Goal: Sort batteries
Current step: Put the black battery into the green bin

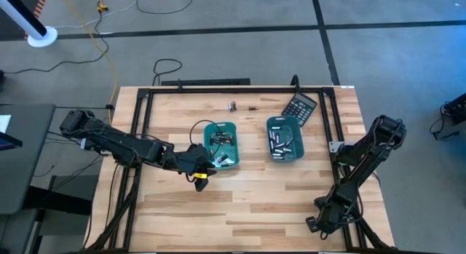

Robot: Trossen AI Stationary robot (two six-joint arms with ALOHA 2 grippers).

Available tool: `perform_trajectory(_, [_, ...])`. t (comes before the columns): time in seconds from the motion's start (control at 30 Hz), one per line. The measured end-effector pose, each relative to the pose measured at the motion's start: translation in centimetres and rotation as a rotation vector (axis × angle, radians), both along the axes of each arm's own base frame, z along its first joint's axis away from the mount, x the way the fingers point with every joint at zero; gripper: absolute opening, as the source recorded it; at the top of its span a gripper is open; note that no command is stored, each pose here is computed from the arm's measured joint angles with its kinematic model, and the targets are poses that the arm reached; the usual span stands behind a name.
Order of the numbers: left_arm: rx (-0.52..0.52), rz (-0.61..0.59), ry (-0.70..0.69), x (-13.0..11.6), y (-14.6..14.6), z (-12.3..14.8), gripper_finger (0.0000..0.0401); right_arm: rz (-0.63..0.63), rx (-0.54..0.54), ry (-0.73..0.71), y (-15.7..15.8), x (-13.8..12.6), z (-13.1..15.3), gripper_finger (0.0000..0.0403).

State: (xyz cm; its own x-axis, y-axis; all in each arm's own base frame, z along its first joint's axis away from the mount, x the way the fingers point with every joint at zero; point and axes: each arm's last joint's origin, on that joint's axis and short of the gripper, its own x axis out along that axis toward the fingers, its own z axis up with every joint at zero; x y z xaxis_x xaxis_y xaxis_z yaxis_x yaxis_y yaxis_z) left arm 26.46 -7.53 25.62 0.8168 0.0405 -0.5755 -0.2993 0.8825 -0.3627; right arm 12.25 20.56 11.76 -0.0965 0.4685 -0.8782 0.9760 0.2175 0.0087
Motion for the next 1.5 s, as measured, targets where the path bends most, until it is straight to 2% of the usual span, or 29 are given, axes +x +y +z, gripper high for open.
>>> perform_trajectory(0.17, [0.0,0.0,0.0,0.0,0.0,0.0,0.0119,0.004,0.009,-0.014,0.1,0.1,0.0,0.0042])
perform_trajectory(0.37, [0.0,0.0,0.0,0.0,0.0,0.0,0.0119,0.017,0.062,-0.046,0.5,0.3,0.2,0.0043])
perform_trajectory(0.57, [0.0,0.0,0.0,0.0,0.0,0.0,0.0119,0.014,0.184,-0.197,1.6,1.4,0.9,0.0044])
perform_trajectory(0.7, [0.001,0.0,-0.001,0.0,0.0,0.0,0.0119,0.019,0.177,-0.246,1.3,1.9,0.9,0.0044])
perform_trajectory(0.83, [-0.007,-0.012,0.003,0.0,0.0,0.0,0.0119,0.01,0.166,-0.368,1.0,3.1,1.2,0.0044])
perform_trajectory(1.07, [0.003,-0.082,0.071,-0.4,-0.1,-0.5,0.0119,0.048,0.193,-0.707,0.6,6.0,2.5,0.0045])
perform_trajectory(1.27, [0.025,-0.086,0.164,-1.0,0.1,-1.1,0.0119,0.132,0.123,-0.882,-0.3,7.8,3.3,0.0045])
perform_trajectory(1.5, [0.063,-0.119,0.285,-1.8,0.3,-1.9,0.0119,0.152,-0.015,-0.872,-2.5,10.3,3.9,0.0045])
